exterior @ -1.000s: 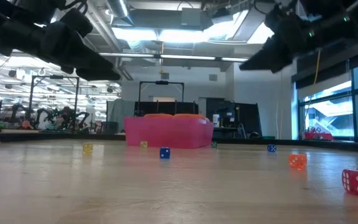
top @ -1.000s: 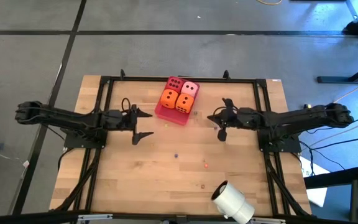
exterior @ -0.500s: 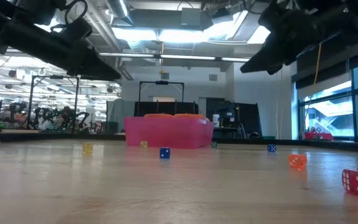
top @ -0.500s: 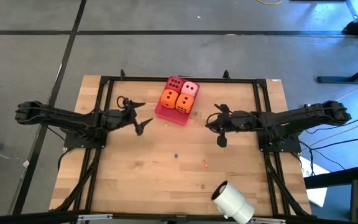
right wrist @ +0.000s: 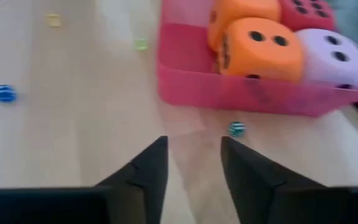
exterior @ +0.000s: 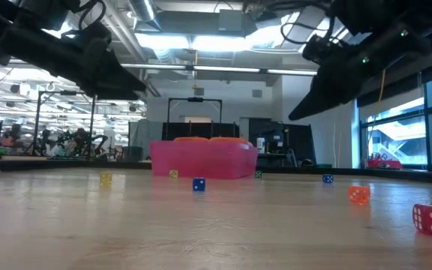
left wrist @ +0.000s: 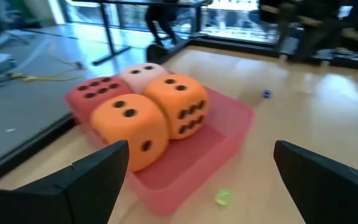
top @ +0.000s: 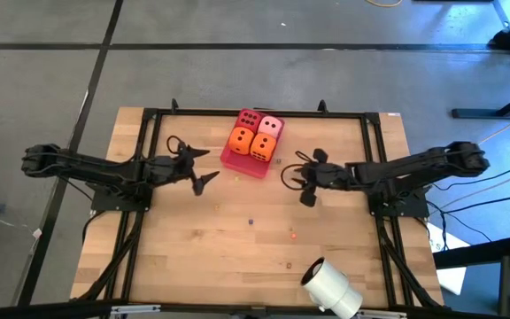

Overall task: Pick & Place Dice
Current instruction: Put the small yellow dice into the red bin

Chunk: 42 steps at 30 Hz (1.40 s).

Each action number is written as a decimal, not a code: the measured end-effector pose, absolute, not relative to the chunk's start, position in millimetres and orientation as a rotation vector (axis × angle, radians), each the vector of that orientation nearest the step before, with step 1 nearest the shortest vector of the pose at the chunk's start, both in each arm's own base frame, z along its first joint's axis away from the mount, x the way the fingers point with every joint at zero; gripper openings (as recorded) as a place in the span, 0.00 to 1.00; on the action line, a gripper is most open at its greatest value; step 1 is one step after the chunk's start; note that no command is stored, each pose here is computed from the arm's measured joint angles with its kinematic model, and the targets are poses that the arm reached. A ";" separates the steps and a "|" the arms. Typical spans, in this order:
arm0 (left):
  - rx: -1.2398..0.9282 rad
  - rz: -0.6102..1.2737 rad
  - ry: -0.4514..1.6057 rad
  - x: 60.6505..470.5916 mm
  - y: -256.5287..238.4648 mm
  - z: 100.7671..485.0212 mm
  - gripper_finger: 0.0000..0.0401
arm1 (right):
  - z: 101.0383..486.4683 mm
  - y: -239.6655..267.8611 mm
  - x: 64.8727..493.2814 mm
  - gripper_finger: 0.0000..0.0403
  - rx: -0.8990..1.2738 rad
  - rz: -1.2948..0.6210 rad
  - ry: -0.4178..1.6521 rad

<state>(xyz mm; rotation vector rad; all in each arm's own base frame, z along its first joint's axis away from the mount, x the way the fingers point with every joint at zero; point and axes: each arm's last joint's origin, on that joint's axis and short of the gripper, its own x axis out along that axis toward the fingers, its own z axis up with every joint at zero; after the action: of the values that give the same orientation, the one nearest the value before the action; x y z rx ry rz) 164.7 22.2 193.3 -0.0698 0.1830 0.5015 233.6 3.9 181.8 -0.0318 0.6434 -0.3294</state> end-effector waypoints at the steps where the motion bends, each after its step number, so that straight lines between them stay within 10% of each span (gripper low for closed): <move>1: -0.072 0.480 0.184 165.0 21.6 193.2 0.99 | 180.8 3.3 233.9 0.39 -0.041 -0.352 0.645; 11: -0.030 0.300 0.206 167.0 16.9 192.7 0.93 | 179.8 1.4 233.9 0.52 -0.068 -0.416 0.645; 42: -0.130 -0.069 0.650 186.3 5.5 128.3 0.52 | 179.7 1.5 233.9 0.51 -0.059 -0.416 0.644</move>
<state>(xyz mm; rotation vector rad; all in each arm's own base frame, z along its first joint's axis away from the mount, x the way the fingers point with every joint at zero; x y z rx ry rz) 186.3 5.5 128.3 -0.1297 0.6497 -0.0692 233.9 1.5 179.7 -0.0589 0.6438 -0.4163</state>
